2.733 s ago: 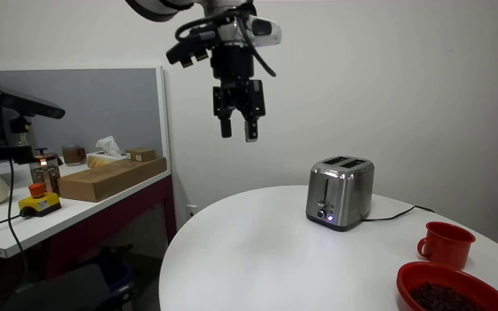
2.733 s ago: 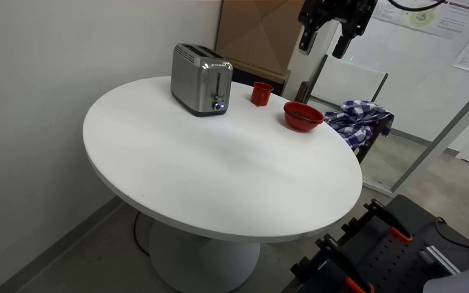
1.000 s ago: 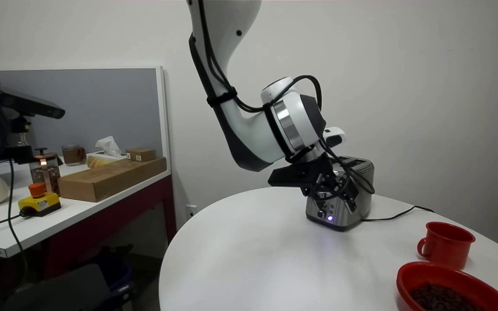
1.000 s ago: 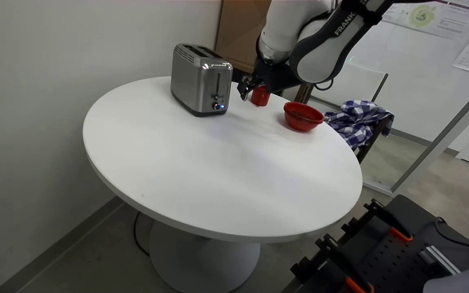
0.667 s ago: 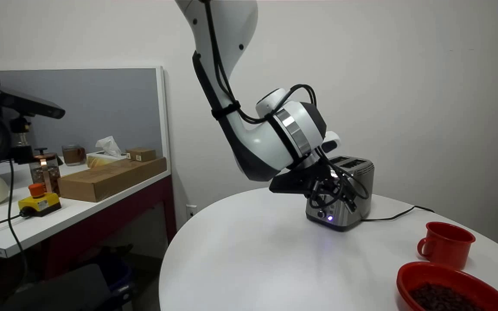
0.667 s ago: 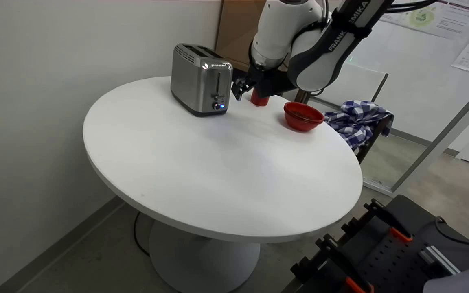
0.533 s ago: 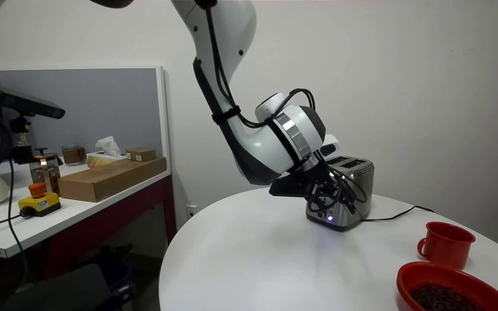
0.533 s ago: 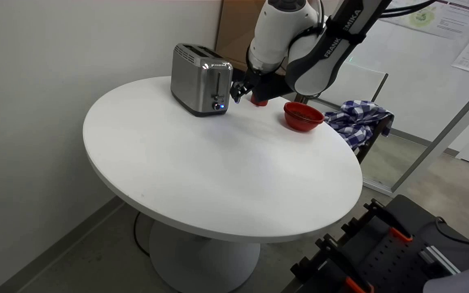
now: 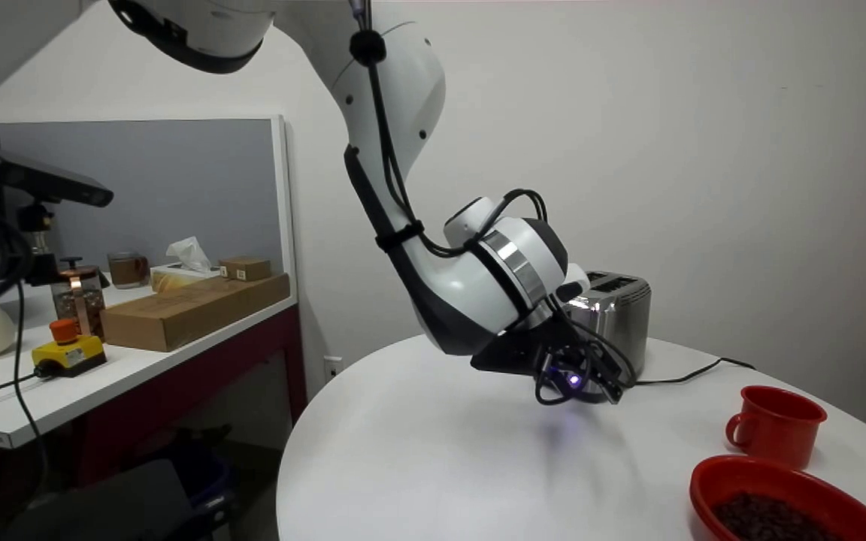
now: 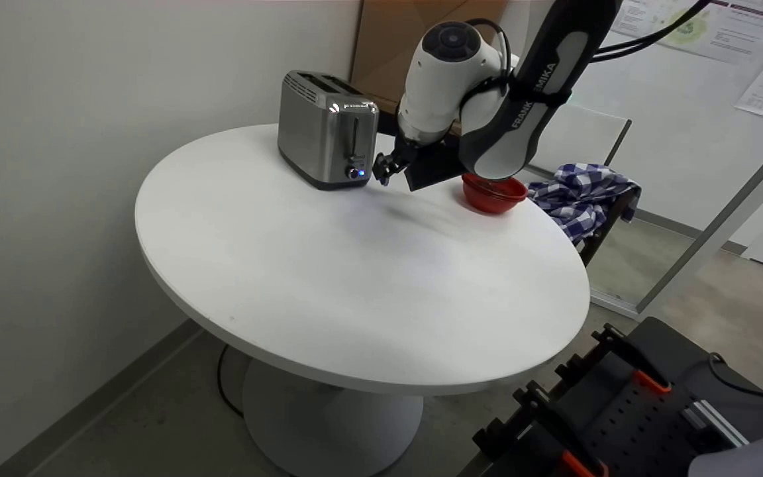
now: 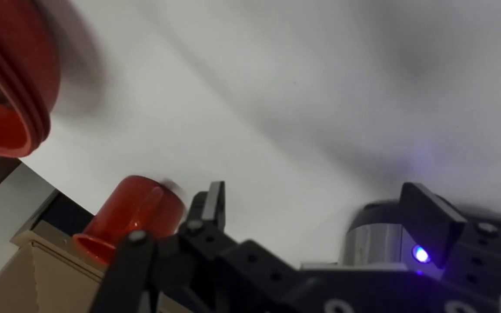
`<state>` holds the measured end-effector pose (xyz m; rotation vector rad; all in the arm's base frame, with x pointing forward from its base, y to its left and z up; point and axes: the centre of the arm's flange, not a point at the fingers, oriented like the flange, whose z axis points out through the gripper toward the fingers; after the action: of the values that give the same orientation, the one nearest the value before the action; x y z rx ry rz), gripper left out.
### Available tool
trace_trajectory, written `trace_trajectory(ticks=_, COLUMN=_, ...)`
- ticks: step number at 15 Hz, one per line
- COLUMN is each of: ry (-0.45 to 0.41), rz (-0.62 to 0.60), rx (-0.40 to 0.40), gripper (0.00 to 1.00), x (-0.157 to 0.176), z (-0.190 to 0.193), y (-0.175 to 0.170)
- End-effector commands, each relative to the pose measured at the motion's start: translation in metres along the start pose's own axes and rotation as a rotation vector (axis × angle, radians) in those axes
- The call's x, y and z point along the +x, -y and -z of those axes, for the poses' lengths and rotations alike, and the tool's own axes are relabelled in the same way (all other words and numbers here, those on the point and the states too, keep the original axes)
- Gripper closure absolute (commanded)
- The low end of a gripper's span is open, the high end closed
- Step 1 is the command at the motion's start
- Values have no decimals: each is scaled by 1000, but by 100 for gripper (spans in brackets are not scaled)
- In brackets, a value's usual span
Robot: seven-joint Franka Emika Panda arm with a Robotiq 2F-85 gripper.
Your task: Press the bottom right button on the toaster
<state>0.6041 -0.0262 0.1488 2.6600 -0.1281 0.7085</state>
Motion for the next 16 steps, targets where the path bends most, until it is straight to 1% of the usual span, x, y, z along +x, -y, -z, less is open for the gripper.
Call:
trace_trajectory(ticks=1, ry=-42, rz=-19, rx=1, gripper=0, x=-1, z=-15, y=6)
trace_trajectory(ticks=9, ry=-86, rz=-38, rx=24, gripper=0, x=11, z=-21, y=23)
trace_trajectory(ticks=16, ry=-111, rz=-42, rx=10, gripper=0, x=18, z=-30, y=25)
